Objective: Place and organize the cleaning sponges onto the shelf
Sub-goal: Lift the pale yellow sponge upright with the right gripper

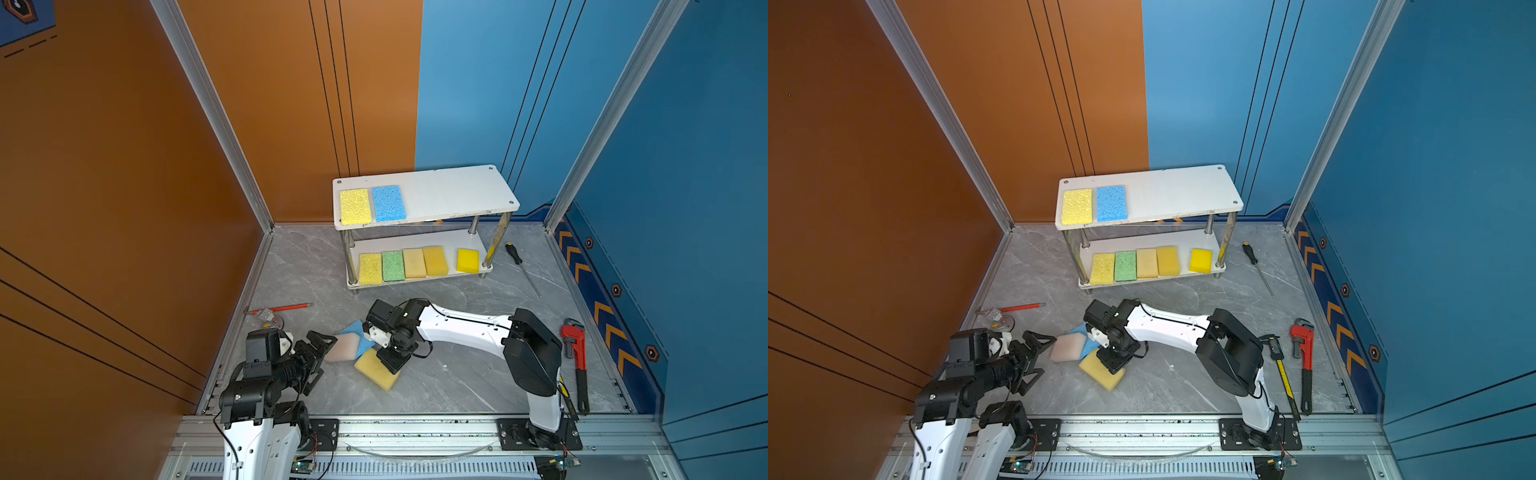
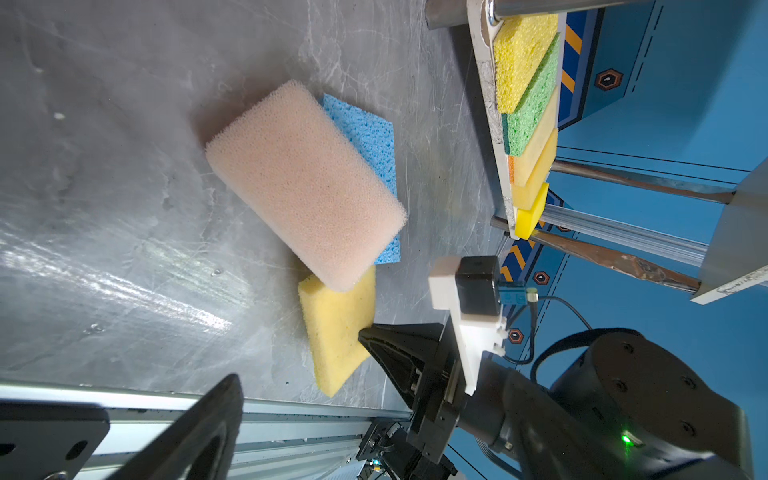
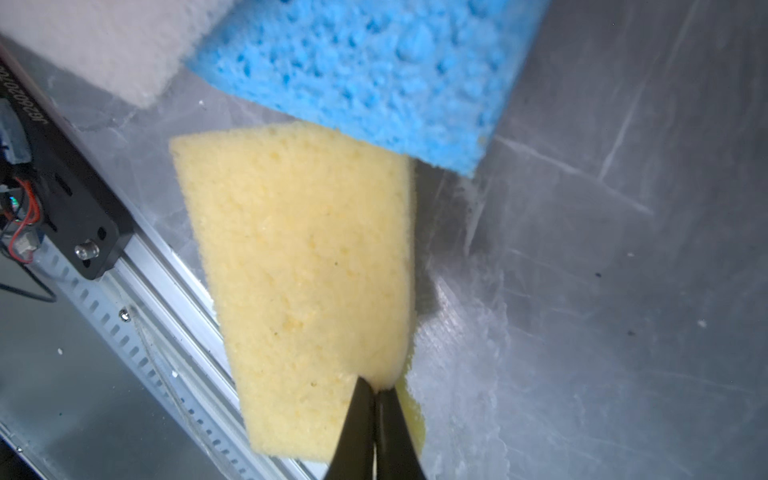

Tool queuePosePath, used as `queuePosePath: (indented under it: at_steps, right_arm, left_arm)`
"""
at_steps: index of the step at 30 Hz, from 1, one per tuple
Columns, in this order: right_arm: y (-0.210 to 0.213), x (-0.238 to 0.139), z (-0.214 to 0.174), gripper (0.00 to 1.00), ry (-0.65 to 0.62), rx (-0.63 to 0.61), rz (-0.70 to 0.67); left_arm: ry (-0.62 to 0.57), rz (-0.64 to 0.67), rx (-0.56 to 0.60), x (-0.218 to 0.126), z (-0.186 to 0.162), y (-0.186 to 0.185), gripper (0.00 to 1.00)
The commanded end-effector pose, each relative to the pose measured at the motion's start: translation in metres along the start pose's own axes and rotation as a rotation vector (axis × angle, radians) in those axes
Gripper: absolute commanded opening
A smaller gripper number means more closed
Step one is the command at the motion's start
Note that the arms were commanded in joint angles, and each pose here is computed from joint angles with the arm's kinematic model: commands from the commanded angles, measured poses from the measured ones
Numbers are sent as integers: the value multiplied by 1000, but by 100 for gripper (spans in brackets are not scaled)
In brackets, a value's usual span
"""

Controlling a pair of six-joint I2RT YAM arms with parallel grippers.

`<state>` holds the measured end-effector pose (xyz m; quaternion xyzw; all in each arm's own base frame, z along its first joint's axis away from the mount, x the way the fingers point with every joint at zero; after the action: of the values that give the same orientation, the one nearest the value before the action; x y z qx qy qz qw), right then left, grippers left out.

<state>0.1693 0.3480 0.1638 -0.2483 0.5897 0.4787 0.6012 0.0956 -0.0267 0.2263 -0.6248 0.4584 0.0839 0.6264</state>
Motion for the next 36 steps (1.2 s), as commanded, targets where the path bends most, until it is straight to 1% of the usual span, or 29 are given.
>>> queuePosePath:
  at_steps: [1, 6, 16, 22, 27, 31, 36]
  right_arm:
    - [4, -17, -17, 0, 14, -18, 71]
    - [-2, -39, -30, 0, -21, 21, 115]
    - [-28, -90, -44, 0, -171, 167, 122]
    - [-35, -105, -29, 0, -224, 212, 133]
    - [-35, -126, -8, 0, -298, 261, 157]
    - [-30, -140, 8, 0, -342, 260, 198]
    - [-15, -149, 21, 0, -370, 219, 232]
  left_arm:
    - [-16, -8, 44, -4, 0, -5, 98]
    - [-12, -55, 66, -4, 0, -10, 98]
    - [9, -193, 100, -2, 5, -32, 98]
    - [35, -277, 141, -6, 4, -52, 98]
    - [85, -292, 210, -7, -8, -58, 98]
    - [93, -319, 239, -5, -16, -59, 99]
    - [76, -330, 287, -2, -24, -69, 100]
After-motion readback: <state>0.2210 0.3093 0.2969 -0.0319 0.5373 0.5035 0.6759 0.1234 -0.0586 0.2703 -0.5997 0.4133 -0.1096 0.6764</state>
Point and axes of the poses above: each gripper's point midway between its finger pads, its own x axis out along the fingers, its own y axis along the line the jaws close on, z = x × y, the point moved 10 cm from there along -x, back along the fingers, and after that the axes turned 13 degrees about -x, right-handed, at the moved point
